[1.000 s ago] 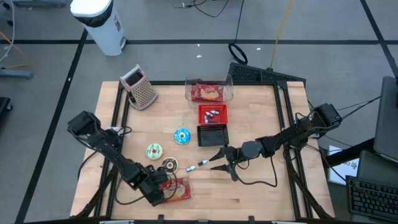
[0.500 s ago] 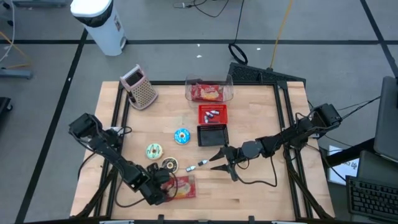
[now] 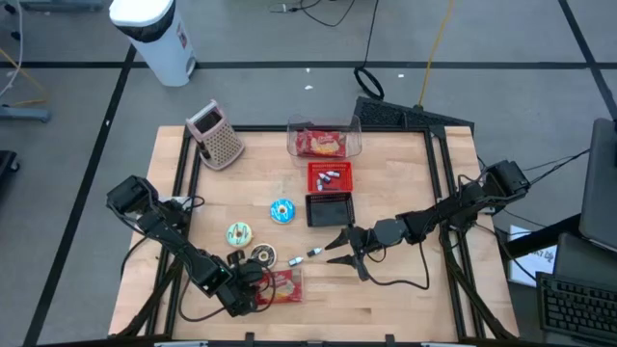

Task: Pick & Place Food Item
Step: Put the popcorn pack into the transparent bin

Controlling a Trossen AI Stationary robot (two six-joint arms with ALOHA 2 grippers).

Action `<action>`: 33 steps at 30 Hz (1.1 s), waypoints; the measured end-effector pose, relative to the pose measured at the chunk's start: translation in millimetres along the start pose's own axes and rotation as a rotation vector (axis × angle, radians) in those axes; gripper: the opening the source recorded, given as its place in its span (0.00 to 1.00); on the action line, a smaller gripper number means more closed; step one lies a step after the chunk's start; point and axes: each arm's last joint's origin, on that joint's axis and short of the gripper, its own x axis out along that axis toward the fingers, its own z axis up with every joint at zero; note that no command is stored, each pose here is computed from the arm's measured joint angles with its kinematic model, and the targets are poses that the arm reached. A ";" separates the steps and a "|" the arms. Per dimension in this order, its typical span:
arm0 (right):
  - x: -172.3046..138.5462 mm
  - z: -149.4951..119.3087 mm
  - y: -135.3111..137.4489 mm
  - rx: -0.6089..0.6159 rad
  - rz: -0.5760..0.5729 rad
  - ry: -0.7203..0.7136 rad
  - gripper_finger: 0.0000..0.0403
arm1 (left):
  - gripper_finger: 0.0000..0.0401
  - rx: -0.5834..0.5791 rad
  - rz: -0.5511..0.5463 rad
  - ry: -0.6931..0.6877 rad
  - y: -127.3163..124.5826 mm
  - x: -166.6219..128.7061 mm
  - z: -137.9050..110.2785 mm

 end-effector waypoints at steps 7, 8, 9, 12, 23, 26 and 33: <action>0.0 0.1 0.0 0.042 0.000 -0.001 0.40 | 0.03 -0.034 -0.029 0.004 -3.6 -4.6 3.1; 0.0 0.1 0.0 0.058 0.000 -0.001 0.40 | 0.02 -0.024 -0.022 -0.007 -5.4 -6.3 4.5; 0.0 0.2 0.0 0.073 0.000 -0.002 0.40 | 0.02 -0.005 -0.017 -0.026 -8.8 -9.4 6.5; 0.0 0.6 0.1 0.108 0.001 -0.006 0.40 | 0.01 0.066 0.004 -0.078 -20.4 -23.6 13.7; 0.0 0.8 0.0 0.185 0.002 -0.008 0.40 | 0.00 0.213 0.146 -0.281 -51.1 -90.0 40.0; 0.0 0.8 0.0 0.184 0.001 -0.008 0.40 | 0.00 0.226 0.156 -0.334 -57.3 -104.7 42.9; 0.0 1.5 0.0 0.220 0.000 -0.017 0.40 | 0.00 0.299 0.172 -0.465 -68.3 -124.5 46.4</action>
